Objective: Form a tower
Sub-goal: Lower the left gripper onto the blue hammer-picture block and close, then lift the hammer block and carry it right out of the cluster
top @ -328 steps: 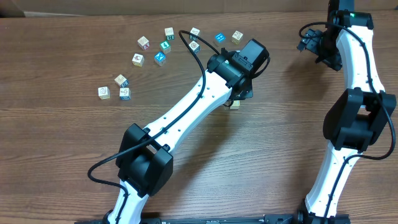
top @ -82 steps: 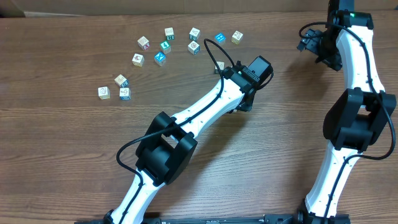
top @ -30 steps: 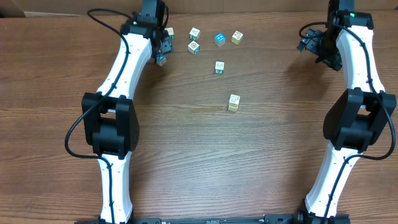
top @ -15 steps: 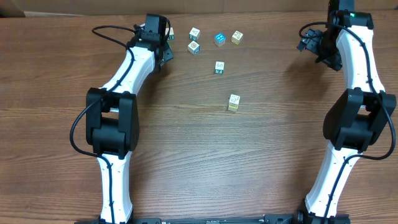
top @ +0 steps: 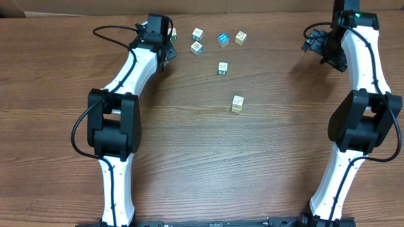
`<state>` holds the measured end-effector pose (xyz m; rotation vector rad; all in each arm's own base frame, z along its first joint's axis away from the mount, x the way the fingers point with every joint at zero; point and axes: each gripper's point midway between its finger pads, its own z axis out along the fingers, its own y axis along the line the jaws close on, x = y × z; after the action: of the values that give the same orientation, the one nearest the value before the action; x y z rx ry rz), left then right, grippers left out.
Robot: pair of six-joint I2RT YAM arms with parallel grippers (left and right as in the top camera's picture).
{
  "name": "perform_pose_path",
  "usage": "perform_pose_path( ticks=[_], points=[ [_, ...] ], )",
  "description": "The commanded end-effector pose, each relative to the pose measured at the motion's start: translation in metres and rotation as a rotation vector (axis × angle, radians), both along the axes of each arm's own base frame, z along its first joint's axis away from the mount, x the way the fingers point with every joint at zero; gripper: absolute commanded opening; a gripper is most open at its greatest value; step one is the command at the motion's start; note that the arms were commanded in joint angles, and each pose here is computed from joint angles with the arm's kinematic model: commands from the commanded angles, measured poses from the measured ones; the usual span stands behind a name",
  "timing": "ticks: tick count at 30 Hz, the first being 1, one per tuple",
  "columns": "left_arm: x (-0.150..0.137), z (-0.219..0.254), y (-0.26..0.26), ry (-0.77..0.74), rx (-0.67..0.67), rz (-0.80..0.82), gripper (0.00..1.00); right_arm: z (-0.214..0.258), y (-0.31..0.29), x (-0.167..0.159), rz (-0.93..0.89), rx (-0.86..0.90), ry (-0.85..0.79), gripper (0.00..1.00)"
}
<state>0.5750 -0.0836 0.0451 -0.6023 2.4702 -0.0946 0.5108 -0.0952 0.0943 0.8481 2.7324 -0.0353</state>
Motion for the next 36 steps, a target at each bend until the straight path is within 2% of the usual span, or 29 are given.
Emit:
perform_pose_path(
  ticks=[1, 3, 6, 11, 18, 21, 24, 28, 30, 36],
  points=[
    [-0.006, -0.033, 0.002, 0.057, 0.014, 0.009, 0.46, 0.013, -0.004, 0.003, -0.01, -0.008, -0.034, 1.0],
    [-0.007, -0.035, 0.003, 0.062, 0.014, 0.01, 0.4, 0.013, -0.004, 0.003, -0.01, -0.008, -0.034, 1.0],
    [-0.007, -0.035, 0.003, 0.064, 0.015, 0.009, 0.38, 0.013, -0.004, 0.003, -0.01, -0.008, -0.034, 1.0],
    [-0.014, -0.039, 0.003, 0.095, 0.021, 0.007, 0.27, 0.013, -0.004, 0.003, -0.01, -0.008, -0.033, 1.0],
    [-0.032, -0.047, 0.002, 0.184, 0.054, -0.087, 0.21, 0.013, -0.004, 0.003, -0.01, -0.008, -0.034, 1.0],
    [-0.043, -0.052, -0.018, 0.235, -0.019, -0.206, 0.21, 0.013, -0.004, 0.003, -0.01, -0.008, -0.034, 1.0],
    [-0.062, -0.052, -0.051, 0.298, -0.184, -0.337, 0.24, 0.013, -0.004, 0.003, -0.01, -0.008, -0.034, 1.0],
    [-0.092, -0.046, -0.078, 0.398, -0.365, -0.407, 0.27, 0.013, -0.004, 0.003, -0.01, -0.008, -0.034, 1.0],
    [-0.107, -0.046, -0.081, 0.461, -0.4, -0.407, 0.23, 0.013, -0.004, 0.003, -0.01, -0.008, -0.034, 1.0],
    [-0.142, -0.042, -0.078, 0.594, -0.384, -0.405, 0.14, 0.013, -0.004, 0.003, -0.01, -0.008, -0.034, 1.0]
  ],
)
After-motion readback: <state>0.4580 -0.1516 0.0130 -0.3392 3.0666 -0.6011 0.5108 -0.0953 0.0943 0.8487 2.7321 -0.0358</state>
